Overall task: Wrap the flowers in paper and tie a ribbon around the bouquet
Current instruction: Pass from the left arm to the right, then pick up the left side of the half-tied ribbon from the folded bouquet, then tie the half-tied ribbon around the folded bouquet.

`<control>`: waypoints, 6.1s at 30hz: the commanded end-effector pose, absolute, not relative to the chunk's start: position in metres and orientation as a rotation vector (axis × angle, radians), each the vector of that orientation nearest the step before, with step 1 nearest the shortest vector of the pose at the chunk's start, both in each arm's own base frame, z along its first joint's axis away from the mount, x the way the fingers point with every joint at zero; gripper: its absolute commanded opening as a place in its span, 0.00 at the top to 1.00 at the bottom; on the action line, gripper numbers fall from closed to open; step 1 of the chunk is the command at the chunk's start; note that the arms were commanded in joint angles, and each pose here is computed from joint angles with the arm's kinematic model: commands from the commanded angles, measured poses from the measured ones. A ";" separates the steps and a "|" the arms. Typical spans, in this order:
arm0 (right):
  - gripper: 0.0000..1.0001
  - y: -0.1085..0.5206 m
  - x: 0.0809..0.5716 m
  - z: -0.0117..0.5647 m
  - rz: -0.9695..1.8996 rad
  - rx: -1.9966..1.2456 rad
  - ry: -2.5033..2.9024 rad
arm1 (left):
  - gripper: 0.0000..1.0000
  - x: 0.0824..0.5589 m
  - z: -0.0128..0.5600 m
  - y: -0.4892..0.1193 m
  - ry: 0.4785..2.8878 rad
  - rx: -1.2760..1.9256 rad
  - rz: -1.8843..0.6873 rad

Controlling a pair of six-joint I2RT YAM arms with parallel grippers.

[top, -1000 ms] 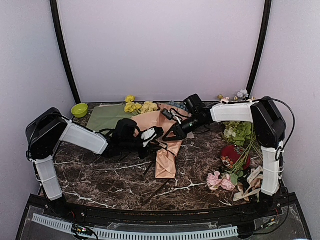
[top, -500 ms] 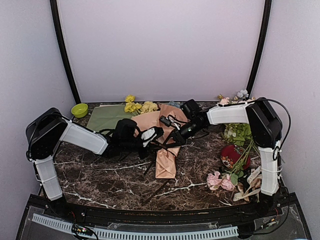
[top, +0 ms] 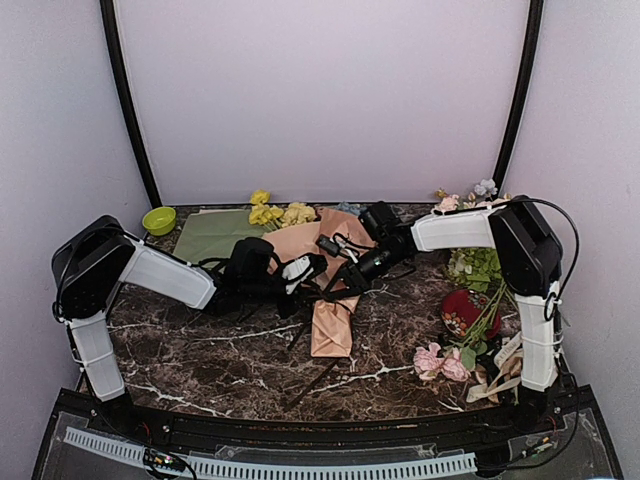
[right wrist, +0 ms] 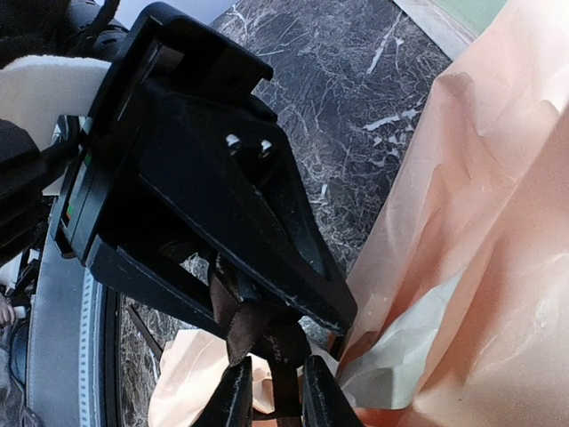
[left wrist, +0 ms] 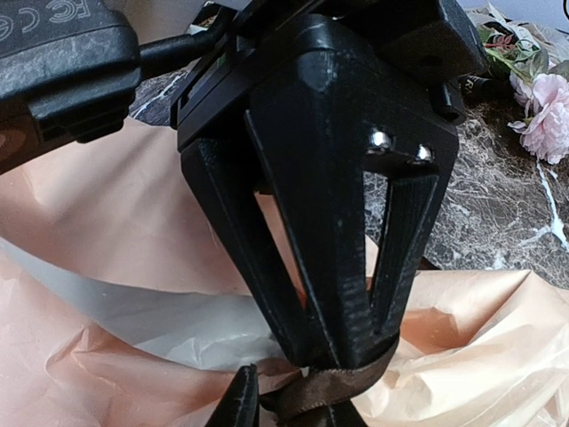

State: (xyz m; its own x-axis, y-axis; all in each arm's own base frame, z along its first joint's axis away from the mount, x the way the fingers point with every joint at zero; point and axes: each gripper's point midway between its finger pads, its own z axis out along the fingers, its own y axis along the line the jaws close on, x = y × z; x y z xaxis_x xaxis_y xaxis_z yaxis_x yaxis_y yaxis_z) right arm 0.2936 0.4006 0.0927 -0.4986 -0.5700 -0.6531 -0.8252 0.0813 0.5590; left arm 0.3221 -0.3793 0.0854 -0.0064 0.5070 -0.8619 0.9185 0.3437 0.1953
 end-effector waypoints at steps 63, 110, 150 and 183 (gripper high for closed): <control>1.00 0.401 0.302 0.120 1.281 -1.346 2.029 | 0.45 0.293 0.076 -0.355 1.780 1.444 -0.690; 1.00 0.317 0.314 0.096 1.035 -0.898 2.347 | 1.00 0.303 0.030 -0.300 2.094 1.306 -0.459; 1.00 0.229 0.292 0.003 0.910 -0.499 2.733 | 1.00 0.311 0.009 -0.282 2.286 1.172 -0.508; 0.62 0.246 0.308 0.070 1.050 -0.569 2.461 | 0.44 0.292 0.066 -0.307 2.099 1.227 -0.752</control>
State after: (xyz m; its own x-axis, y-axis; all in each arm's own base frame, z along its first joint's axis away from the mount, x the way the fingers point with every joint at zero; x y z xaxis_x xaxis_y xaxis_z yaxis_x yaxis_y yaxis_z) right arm 0.2967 0.2503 0.0349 -0.8851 -0.2421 -0.3974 -0.4549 0.6301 0.6293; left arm 0.2932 -0.3068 0.0293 -0.4272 0.6110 -0.6665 0.8875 0.4243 -0.1799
